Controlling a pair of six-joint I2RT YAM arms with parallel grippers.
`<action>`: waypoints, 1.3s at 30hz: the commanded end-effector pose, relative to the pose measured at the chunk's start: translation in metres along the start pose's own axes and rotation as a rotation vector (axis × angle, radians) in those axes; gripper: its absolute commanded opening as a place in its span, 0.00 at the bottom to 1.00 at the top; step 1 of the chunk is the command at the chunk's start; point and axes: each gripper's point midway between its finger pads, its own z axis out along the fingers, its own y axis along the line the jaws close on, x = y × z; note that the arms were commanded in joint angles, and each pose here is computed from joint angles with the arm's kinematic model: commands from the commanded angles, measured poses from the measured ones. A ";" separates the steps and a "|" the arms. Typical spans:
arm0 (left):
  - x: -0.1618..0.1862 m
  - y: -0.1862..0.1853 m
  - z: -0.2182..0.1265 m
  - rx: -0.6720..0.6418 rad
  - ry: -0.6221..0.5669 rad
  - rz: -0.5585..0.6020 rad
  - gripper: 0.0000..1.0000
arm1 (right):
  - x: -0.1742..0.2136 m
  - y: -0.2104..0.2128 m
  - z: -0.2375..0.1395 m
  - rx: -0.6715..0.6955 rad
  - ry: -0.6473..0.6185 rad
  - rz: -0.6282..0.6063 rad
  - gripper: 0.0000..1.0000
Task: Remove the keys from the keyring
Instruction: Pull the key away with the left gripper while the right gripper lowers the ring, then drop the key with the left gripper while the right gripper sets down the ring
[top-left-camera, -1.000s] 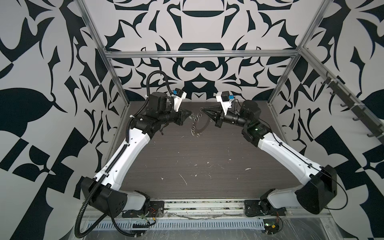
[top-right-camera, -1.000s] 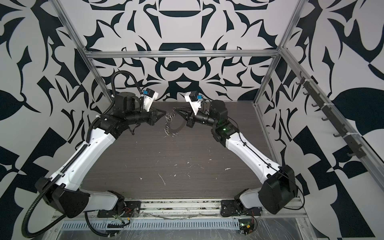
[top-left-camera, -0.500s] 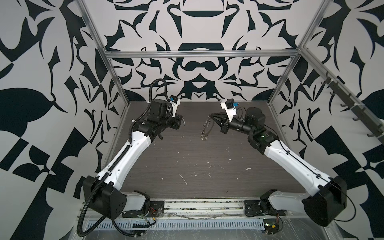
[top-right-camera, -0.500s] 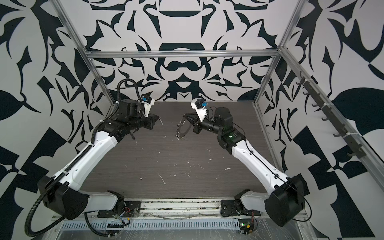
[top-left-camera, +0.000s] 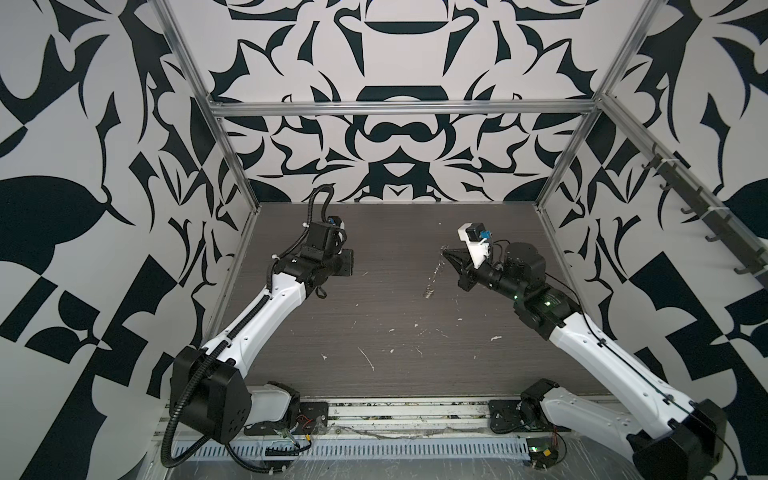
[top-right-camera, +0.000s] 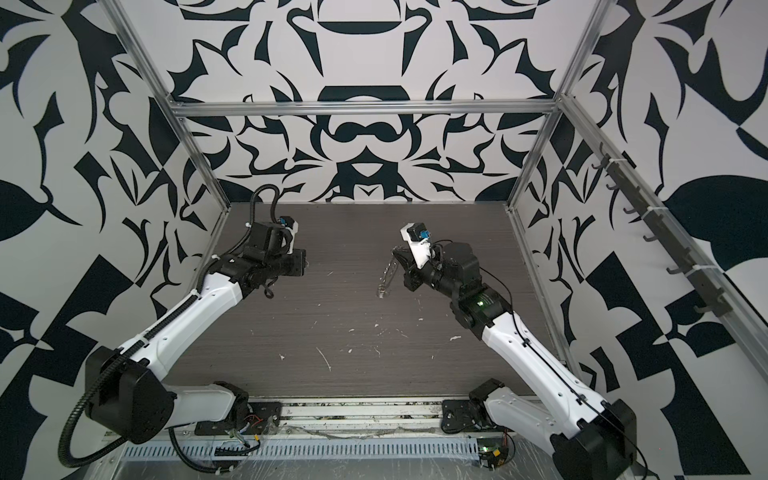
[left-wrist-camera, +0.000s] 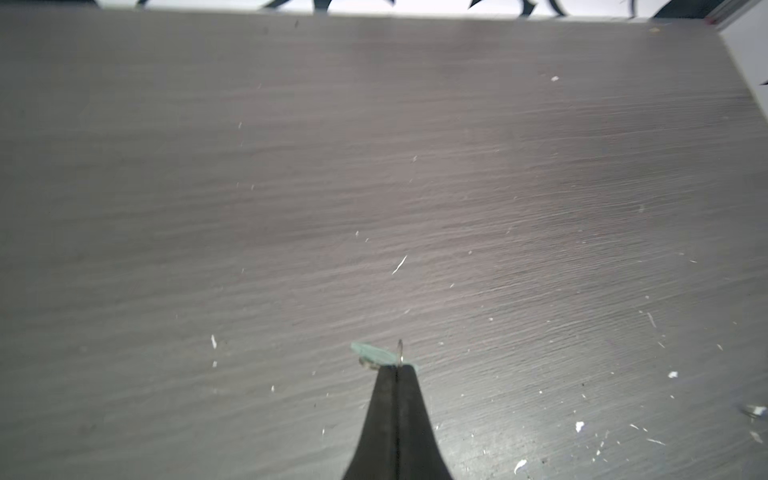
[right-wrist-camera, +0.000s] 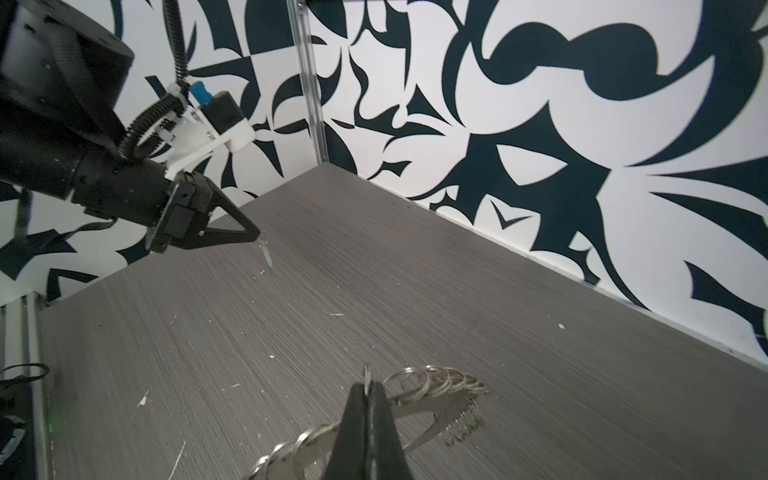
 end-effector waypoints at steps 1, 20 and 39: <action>0.018 0.014 -0.002 -0.064 0.047 -0.082 0.00 | -0.006 -0.012 -0.014 0.088 -0.030 -0.022 0.00; 0.090 0.041 0.038 -0.185 0.223 -0.165 0.00 | 0.029 -0.019 -0.044 0.181 0.063 0.004 0.00; 0.067 0.042 0.060 -0.198 0.228 -0.110 0.59 | 0.069 -0.032 -0.082 0.315 0.161 0.018 0.00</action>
